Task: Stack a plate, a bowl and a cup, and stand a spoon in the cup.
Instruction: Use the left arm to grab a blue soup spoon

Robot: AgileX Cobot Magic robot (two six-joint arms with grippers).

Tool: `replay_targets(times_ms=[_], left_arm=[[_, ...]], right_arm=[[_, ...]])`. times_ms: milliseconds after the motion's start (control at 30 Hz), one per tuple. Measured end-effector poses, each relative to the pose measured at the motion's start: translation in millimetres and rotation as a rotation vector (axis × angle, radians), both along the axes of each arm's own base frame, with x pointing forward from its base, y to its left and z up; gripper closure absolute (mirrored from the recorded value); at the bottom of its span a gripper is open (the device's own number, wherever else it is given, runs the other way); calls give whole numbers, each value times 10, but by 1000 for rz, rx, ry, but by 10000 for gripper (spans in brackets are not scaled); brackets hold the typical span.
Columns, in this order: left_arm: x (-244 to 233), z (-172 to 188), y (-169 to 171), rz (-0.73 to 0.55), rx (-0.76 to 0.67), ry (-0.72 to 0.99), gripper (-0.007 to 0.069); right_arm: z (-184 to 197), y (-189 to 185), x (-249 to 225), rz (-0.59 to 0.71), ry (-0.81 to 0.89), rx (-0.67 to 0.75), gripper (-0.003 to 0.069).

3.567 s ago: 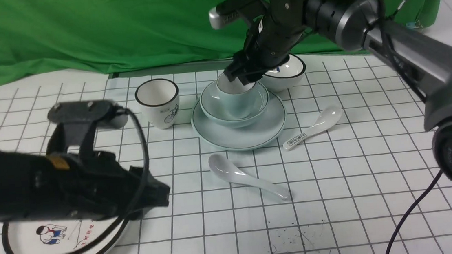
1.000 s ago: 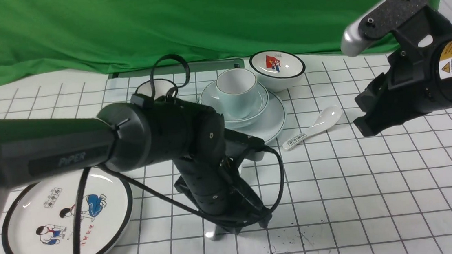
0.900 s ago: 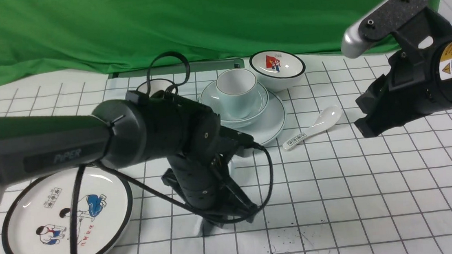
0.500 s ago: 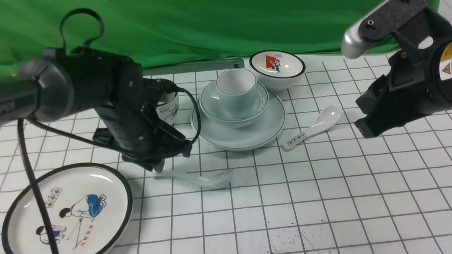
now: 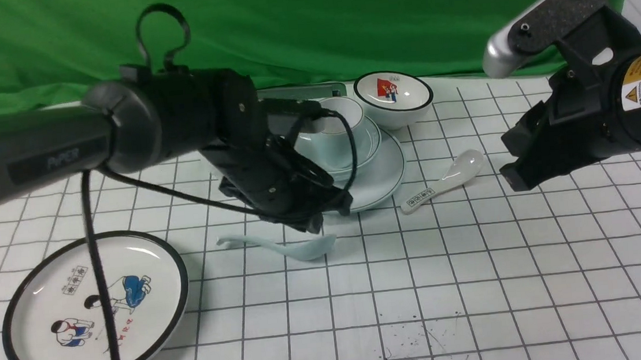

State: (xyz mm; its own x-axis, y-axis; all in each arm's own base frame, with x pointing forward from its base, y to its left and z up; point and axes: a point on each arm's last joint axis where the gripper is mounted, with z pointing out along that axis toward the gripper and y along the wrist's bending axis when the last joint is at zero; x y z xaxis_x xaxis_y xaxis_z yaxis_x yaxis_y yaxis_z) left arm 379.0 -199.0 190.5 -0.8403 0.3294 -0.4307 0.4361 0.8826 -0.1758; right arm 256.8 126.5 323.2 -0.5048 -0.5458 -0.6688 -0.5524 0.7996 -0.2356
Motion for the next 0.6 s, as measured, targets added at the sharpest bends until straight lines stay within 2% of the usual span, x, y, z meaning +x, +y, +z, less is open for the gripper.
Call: replay_targets(times_ms=[167,300,600], left_arm=[[-12,-65,-165,-36,4,-56,563],[-37,-105,-192,-48,15,-35,563],[-247,-235,-66,-136,182,205,563]], right_arm=[[0,0,0,0,0,-1,480],[-2,-1,-1,0,2,-2,480],[-2,-2,-2,0,3,-2,480]])
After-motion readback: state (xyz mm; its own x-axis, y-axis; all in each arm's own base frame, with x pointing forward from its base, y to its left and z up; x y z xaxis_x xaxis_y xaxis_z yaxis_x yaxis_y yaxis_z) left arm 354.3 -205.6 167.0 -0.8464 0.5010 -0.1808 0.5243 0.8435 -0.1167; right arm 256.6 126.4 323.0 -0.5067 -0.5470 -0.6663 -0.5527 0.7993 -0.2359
